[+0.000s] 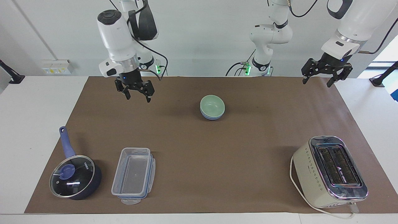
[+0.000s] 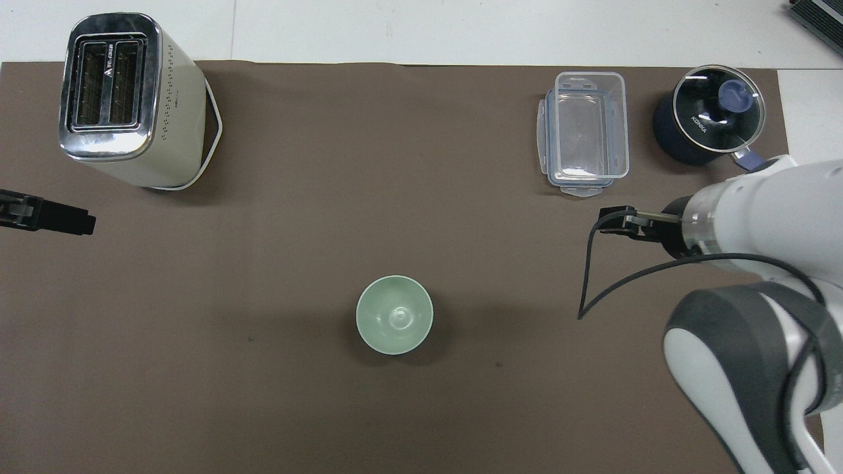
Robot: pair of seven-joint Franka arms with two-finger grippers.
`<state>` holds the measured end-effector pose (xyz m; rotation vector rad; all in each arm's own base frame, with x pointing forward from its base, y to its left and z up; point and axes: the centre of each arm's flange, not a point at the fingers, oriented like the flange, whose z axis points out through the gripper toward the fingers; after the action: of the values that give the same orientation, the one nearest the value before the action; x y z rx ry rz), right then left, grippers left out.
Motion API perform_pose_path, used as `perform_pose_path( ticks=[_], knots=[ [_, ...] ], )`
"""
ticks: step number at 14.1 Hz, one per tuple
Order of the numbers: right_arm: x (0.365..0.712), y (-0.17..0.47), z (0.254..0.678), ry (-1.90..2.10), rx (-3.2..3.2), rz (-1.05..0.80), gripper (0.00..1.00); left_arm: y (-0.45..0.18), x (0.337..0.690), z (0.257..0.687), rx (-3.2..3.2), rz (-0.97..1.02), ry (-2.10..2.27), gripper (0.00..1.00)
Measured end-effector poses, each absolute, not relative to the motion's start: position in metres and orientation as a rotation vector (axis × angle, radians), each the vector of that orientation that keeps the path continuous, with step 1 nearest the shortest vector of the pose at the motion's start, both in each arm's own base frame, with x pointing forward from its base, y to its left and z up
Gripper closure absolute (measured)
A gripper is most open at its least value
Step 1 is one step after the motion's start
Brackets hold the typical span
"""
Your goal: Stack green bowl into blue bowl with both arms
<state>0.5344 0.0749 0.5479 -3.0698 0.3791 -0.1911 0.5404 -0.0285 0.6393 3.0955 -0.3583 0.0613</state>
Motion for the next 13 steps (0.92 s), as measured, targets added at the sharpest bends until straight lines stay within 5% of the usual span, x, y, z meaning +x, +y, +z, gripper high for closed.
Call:
perform_pose_path(
  ticks=[10,13],
  knots=[
    [0.526,0.008,0.662,0.285,-3.106,-0.141,0.0,-0.028,0.54,0.639,3.095,0.061,-0.358,0.0],
    [0.527,0.0,0.665,0.259,-3.112,-0.114,0.0,-0.028,0.54,0.639,3.095,0.061,-0.358,0.0]
  ],
)
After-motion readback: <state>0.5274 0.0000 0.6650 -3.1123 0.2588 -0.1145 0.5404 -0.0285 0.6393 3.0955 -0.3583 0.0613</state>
